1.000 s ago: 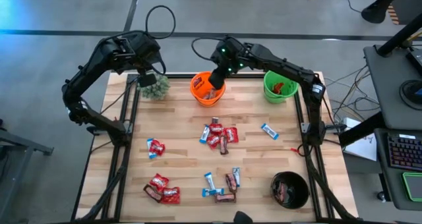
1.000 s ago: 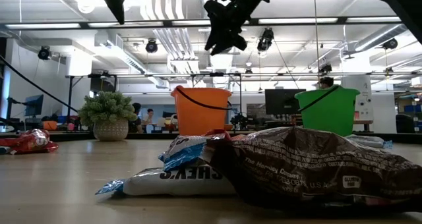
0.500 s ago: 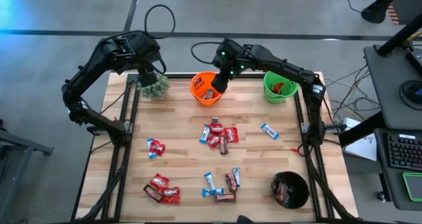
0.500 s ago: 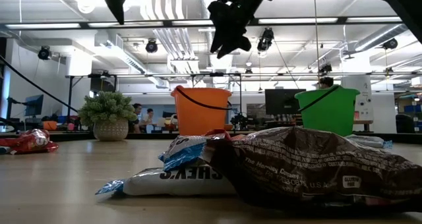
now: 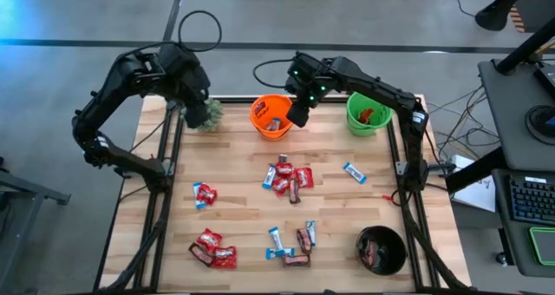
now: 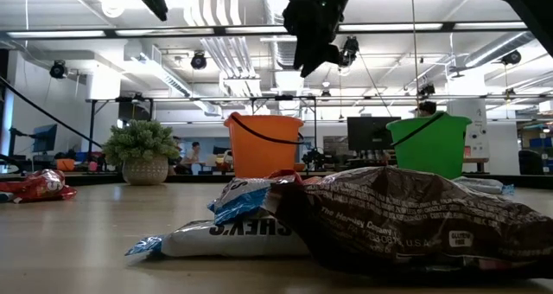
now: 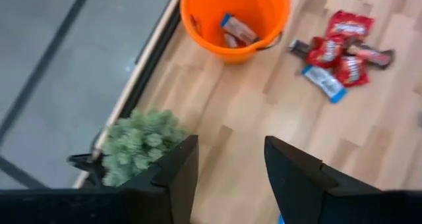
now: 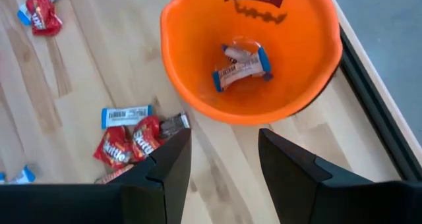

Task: Sort candy
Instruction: Put the brown chocolate into the black bucket

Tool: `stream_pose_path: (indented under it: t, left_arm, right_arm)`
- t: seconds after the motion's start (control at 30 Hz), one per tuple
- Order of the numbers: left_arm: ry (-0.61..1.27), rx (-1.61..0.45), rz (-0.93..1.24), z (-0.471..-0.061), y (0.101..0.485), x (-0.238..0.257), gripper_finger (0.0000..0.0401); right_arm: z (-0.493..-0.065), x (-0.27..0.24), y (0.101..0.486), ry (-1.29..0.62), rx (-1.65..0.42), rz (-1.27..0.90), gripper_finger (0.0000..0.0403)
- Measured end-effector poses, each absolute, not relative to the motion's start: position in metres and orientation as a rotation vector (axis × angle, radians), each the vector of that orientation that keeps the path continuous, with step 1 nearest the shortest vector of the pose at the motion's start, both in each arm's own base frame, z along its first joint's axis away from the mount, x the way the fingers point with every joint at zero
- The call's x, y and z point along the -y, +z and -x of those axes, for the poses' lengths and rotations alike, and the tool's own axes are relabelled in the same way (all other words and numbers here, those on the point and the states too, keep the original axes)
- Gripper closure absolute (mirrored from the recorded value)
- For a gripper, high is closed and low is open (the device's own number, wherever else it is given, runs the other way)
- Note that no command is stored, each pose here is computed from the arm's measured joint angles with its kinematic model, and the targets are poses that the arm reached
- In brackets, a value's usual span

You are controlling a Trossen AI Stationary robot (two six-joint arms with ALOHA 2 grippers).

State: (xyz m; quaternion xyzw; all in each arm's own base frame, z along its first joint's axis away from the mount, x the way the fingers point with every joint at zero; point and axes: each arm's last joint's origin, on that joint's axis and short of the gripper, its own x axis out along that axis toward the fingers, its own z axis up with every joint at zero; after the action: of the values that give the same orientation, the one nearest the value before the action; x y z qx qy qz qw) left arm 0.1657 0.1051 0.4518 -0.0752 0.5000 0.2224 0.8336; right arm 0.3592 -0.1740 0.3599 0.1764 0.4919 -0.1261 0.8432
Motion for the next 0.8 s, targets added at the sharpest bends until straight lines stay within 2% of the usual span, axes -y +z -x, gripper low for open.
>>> stream_pose_path:
  t: [0.3, 0.8]
  left_arm:
    - [0.379, -1.085, 0.289, -0.148, 0.427, -0.082, 0.0248]
    - [0.013, -1.280, 0.426, -0.141, 0.370, -0.011, 0.0249]
  right_arm:
    - [-0.355, 0.171, 0.363, -0.277, -1.068, -0.405, 0.0241]
    - [-0.351, 0.168, 0.361, -0.304, -1.118, -0.469, 0.0242]
